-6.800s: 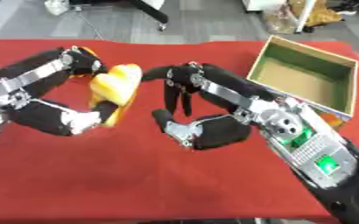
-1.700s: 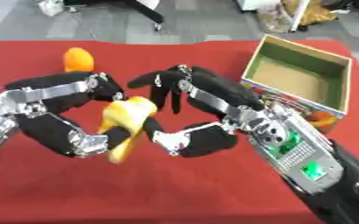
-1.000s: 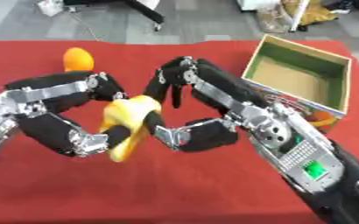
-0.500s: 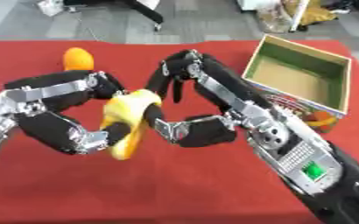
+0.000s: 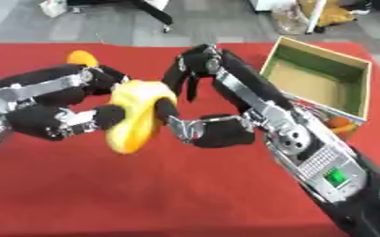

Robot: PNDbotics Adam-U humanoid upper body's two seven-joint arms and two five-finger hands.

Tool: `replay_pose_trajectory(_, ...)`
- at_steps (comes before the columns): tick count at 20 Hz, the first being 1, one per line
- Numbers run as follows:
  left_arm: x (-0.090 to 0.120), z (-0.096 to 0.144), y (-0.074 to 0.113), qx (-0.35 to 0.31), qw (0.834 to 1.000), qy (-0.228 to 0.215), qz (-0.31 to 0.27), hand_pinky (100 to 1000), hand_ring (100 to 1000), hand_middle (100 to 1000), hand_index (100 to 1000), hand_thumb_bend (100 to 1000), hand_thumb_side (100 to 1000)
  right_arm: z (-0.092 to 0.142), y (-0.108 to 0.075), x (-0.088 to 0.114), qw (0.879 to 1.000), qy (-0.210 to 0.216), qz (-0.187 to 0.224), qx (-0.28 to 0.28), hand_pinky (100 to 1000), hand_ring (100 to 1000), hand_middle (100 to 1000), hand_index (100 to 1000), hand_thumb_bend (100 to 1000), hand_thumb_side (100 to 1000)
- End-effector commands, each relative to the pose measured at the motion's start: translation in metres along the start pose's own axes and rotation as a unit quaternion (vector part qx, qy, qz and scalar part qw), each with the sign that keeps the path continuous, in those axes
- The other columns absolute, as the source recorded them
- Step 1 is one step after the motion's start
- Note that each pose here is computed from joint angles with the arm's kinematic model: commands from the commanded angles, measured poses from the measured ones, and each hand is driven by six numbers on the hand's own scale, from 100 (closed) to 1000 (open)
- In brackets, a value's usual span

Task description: Pick up the objects with one hand, pass them to the other hand, and then place them into the box on the other side of the table.

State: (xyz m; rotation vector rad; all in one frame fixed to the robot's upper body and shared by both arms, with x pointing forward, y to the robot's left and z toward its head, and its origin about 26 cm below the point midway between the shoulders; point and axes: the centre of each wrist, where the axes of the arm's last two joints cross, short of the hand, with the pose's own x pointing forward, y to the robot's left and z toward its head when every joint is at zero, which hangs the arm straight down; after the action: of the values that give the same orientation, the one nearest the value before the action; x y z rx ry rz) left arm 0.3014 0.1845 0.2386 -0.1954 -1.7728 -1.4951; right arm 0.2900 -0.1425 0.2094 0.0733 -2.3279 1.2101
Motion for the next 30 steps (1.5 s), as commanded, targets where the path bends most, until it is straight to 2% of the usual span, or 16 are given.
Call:
replay_pose_trajectory(1,0.01,0.009,0.019,0.032,0.998,0.015,-0.047,906,767,733,794,340,780,0.001,-0.01,0.004,1.0,-0.006,0.014,-0.004,399,540,420,328,100,248)
replay_pose_trajectory(6,0.015,0.015,0.034,0.066,0.995,0.025,-0.073,923,803,774,822,370,787,0.003,-0.012,0.003,1.0,-0.003,0.016,-0.01,401,540,420,328,100,245)
replay_pose_trajectory(11,0.014,0.03,0.051,0.137,0.986,0.032,-0.094,922,811,784,830,371,769,0.013,-0.021,-0.002,0.999,0.019,0.03,-0.029,403,540,420,328,100,236)
replay_pose_trajectory(15,0.013,0.047,0.059,0.212,0.972,0.04,-0.096,908,780,754,814,317,736,0.037,-0.036,-0.012,0.995,0.067,0.056,-0.055,402,541,419,328,100,242)
replay_pose_trajectory(18,0.007,0.061,0.061,0.265,0.959,0.046,-0.09,903,766,738,801,298,714,0.062,-0.051,-0.019,0.985,0.119,0.088,-0.088,404,541,421,328,100,225)
replay_pose_trajectory(21,-0.001,0.072,0.058,0.3,0.95,0.046,-0.08,898,749,718,786,269,700,0.086,-0.068,-0.023,0.967,0.177,0.138,-0.12,410,541,422,328,100,193)
replay_pose_trajectory(24,-0.009,0.078,0.052,0.319,0.944,0.043,-0.069,896,745,712,780,254,694,0.101,-0.084,-0.023,0.943,0.229,0.19,-0.147,416,541,425,329,100,164)
replay_pose_trajectory(25,-0.012,0.08,0.049,0.323,0.943,0.041,-0.066,896,742,707,777,247,690,0.105,-0.089,-0.022,0.934,0.246,0.207,-0.154,420,541,426,329,100,147)
replay_pose_trajectory(28,-0.018,0.083,0.043,0.336,0.939,0.033,-0.057,895,738,702,773,230,685,0.111,-0.102,-0.023,0.905,0.302,0.242,-0.176,414,541,427,331,100,168)
replay_pose_trajectory(30,-0.023,0.084,0.037,0.345,0.937,0.03,-0.05,894,732,694,770,215,685,0.117,-0.111,-0.032,0.883,0.341,0.257,-0.197,414,541,424,328,100,161)
